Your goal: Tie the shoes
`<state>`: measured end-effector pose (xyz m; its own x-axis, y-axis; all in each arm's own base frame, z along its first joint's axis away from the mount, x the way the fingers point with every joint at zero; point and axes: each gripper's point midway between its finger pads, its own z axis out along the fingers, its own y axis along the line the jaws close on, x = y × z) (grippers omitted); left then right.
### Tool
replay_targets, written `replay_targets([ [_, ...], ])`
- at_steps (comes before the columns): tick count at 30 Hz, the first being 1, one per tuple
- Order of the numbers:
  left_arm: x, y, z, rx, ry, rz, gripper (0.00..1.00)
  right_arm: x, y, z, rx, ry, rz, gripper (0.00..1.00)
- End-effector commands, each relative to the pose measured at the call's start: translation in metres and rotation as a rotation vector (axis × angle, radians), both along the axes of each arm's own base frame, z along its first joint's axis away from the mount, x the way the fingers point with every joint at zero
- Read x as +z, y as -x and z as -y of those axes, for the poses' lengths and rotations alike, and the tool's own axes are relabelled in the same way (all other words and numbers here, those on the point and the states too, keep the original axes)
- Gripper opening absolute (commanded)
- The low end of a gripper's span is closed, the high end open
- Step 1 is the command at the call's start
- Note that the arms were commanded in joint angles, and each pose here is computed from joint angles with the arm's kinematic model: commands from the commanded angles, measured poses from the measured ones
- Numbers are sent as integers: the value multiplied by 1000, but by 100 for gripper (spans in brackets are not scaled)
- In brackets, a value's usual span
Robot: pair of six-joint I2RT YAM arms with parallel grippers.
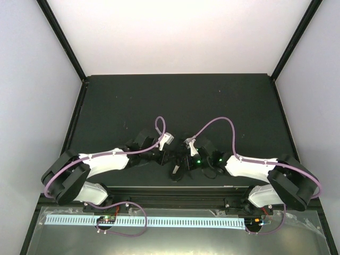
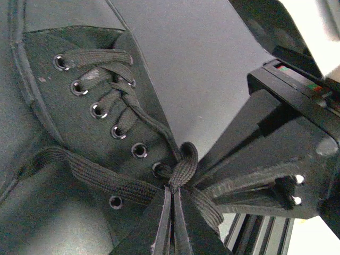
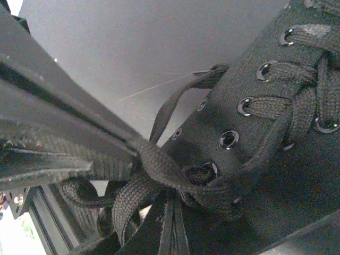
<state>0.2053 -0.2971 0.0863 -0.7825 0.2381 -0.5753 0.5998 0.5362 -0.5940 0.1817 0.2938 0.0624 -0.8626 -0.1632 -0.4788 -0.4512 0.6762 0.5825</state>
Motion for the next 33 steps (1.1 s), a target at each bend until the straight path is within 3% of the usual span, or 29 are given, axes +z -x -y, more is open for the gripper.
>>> replay_targets([
  [1, 18, 2, 3, -22, 77, 54, 2, 0, -10, -1, -44, 21, 11, 2],
  [11, 14, 17, 4, -91, 103, 37, 2, 0, -15, -2, -74, 25, 12, 1],
  [16, 7, 8, -4, -33, 47, 38, 14, 0, -14, -1, -72, 21, 12, 1],
  [25, 31, -18, -17, 68, 83, 28, 42, 0, -13, 0, -72, 17, 12, 2],
  [33, 0, -20, -13, 11, -9, -137, 34, 0, -13, 0, -73, 16, 12, 2],
])
